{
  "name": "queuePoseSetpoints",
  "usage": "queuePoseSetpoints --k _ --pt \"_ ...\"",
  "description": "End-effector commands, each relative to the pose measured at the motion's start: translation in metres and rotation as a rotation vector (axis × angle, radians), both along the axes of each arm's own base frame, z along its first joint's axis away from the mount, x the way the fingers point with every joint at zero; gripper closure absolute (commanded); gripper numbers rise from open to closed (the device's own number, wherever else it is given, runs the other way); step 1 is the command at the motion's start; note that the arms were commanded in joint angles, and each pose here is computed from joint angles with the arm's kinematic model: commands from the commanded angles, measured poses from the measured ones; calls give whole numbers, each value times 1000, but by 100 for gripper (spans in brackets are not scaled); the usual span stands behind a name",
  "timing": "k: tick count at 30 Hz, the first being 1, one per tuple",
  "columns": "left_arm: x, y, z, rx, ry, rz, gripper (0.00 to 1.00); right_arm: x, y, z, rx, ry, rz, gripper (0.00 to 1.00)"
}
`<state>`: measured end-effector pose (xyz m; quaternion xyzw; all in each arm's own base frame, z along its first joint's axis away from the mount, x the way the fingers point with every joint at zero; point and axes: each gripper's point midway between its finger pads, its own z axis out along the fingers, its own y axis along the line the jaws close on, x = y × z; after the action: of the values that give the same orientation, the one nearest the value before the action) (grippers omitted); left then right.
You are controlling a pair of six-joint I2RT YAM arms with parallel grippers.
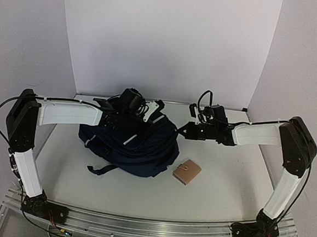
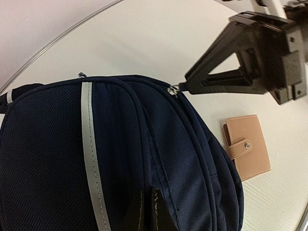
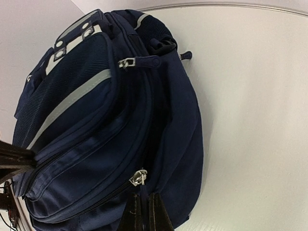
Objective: Pack the student bag
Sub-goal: Zip the student bag at the center of the board.
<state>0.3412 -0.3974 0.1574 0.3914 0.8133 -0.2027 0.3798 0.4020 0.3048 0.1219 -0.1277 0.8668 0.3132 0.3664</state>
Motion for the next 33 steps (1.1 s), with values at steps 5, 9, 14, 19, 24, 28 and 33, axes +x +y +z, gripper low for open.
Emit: queuePoseSetpoints --k 5,9,14,19,24,28,33 --pt "-51 22 2 42 95 -152 100 62 -11 23 -18 -123 -4 100" --pt "-64 22 10 49 109 -209 100 71 9 17 -7 -132 89 100" --pt "-76 23 24 35 97 -270 100 83 34 14 39 -136 190 100" --pt "-82 21 27 40 118 -314 100 97 50 2 72 -122 228 100" --pt "-84 16 25 24 136 -332 100 114 61 -3 111 -119 215 100" --pt "-85 13 32 -14 132 -332 100 125 67 0 136 -135 203 100" --pt "-83 13 31 -21 149 -302 100 134 74 5 166 -146 205 100"
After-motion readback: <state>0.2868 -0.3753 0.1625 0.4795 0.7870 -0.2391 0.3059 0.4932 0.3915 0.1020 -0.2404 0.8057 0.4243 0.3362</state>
